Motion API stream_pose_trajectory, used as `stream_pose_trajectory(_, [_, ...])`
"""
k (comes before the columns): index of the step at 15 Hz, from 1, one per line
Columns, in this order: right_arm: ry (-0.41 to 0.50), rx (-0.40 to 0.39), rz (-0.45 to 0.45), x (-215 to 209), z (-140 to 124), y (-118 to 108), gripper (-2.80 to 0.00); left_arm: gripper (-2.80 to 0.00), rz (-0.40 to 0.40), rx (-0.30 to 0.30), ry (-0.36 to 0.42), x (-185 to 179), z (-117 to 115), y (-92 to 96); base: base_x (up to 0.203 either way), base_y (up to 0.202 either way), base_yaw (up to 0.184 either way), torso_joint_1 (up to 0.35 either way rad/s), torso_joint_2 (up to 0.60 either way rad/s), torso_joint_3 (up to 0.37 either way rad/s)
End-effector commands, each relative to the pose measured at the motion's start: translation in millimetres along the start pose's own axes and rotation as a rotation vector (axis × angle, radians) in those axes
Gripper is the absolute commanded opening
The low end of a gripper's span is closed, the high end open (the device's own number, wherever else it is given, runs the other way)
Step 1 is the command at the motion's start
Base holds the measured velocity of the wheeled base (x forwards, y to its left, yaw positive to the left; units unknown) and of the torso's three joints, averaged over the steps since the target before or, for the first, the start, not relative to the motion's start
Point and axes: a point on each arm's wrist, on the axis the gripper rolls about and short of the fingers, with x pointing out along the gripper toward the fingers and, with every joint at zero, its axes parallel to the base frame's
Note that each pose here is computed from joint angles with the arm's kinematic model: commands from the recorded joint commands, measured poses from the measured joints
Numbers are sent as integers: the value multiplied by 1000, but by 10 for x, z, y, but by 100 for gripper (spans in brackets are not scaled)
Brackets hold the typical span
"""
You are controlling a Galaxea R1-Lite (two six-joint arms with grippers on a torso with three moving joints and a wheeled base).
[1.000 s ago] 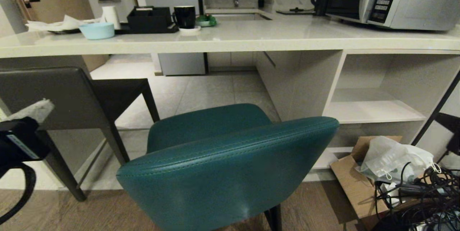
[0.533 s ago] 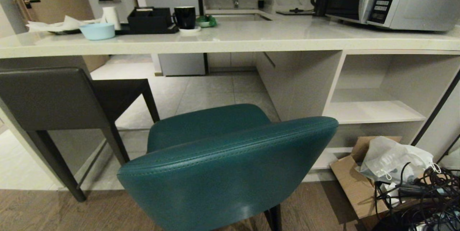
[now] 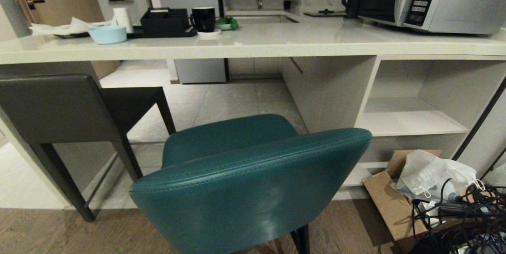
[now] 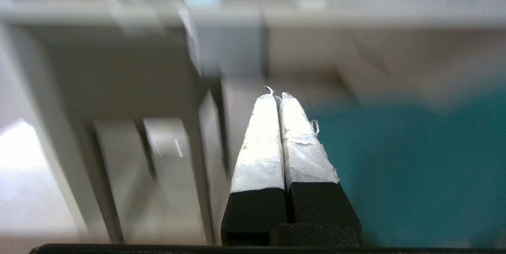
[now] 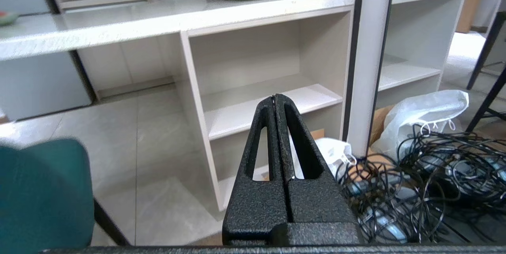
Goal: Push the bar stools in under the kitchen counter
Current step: Pull the gray chair out from under the dining table
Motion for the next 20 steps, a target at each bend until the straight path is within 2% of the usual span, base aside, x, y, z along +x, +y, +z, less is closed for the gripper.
stream_pose_trajectory(1, [-68, 12, 55, -319, -162, -84, -280, -280, -33, 5, 43, -140, -239, -19, 0, 0, 0, 0, 0, 0])
stream_pose_trajectory(3, [-5, -30, 155, -375, -459, -65, -280, -280, -62, 6, 60, -104, -346, -30, 0, 0, 0, 0, 0, 0])
stream_pose_trajectory(6, [143, -77, 210, -203, -895, 12, -280, -280, -89, 36, 190, -46, -718, -46, 0, 0, 0, 0, 0, 0])
stream_pose_trajectory(7, [165, -86, 216, -143, -1048, 35, -280, -280, -104, 47, 222, -38, -818, -51, 0, 0, 0, 0, 0, 0])
stream_pose_trajectory(10, [158, -132, 211, -10, -1474, 82, -280, -280, -121, 40, 240, -36, -868, -57, 0, 0, 0, 0, 0, 0])
stream_pose_trajectory(11, [121, -131, 206, 7, -1504, 88, -280, -280, -121, 46, 241, -37, -870, -57, 0, 0, 0, 0, 0, 0])
stream_pose_trajectory(12, [123, -130, 212, 8, -1513, 89, -280, -280, -117, 48, 244, -38, -871, -56, 0, 0, 0, 0, 0, 0])
stream_pose_trajectory(13, [142, -133, 230, 2, -1522, 92, -280, -280, -112, 55, 262, -36, -918, -55, 0, 0, 0, 0, 0, 0])
stream_pose_trajectory(17, [180, -76, 262, -6, -1547, 98, -280, -280, -98, 11, 271, -35, -930, -53, 0, 0, 0, 0, 0, 0])
stream_pose_trajectory(18, [176, -83, 261, -6, -1543, 97, -280, -280, -54, 46, 265, -32, -928, -43, 0, 0, 0, 0, 0, 0])
stream_pose_trajectory(19, [157, -115, 258, -2, -1535, 97, -280, -280, -13, 107, 244, -25, -907, -31, 0, 0, 0, 0, 0, 0])
stream_pose_trajectory(20, [120, -170, 260, 4, -1516, 99, -280, -280, -22, 111, 251, -18, -976, -35, 0, 0, 0, 0, 0, 0])
